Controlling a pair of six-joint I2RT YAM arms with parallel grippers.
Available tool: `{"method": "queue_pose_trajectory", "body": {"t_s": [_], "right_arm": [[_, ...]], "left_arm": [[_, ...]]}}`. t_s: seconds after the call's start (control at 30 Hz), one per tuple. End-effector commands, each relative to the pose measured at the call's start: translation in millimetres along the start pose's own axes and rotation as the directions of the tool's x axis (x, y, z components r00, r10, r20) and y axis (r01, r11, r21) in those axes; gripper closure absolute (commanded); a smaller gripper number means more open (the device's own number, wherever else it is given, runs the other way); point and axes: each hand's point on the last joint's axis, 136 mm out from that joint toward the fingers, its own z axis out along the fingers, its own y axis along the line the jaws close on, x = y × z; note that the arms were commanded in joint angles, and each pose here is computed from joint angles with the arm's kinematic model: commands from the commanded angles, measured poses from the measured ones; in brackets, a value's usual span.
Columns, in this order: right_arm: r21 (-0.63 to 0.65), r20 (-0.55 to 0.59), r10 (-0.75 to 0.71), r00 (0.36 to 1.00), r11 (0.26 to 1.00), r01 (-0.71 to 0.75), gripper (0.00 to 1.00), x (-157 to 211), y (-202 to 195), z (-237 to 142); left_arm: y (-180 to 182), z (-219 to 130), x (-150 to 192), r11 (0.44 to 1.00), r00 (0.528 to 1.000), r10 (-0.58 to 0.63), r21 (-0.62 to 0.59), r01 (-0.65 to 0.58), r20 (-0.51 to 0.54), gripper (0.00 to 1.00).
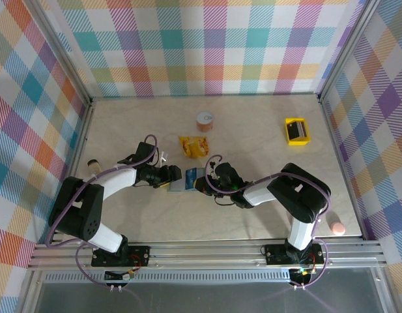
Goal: Put the credit cards into the card holder
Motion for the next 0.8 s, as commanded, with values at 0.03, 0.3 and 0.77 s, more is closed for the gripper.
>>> {"method": "queue_pose_trajectory", "body": {"t_s": [0.03, 0.3, 0.77], "right_arm": [[-0.037, 0.017, -0.004, 1.000, 0.999, 0.004, 0.97, -5.3, 11.8, 5.7], [-0.033, 0.011, 0.013, 1.000, 0.999, -0.013, 0.97, -4.3, 8.6, 9.7], [-0.022, -0.013, 0.032, 0.999, 0.999, -0.033, 0.96, -0.1, 3.3, 16.1]], "left_arm": [[-3.7, 3.3, -4.1, 1.000, 1.000, 0.024, -0.001, -0.024, 0.000, 0.32], [0.0, 7.0, -1.6, 1.000, 1.000, 0.019, -0.010, -0.019, -0.015, 0.32], [0.1, 7.8, -1.3, 1.000, 1.000, 0.024, -0.015, -0.024, -0.020, 0.32]]}}
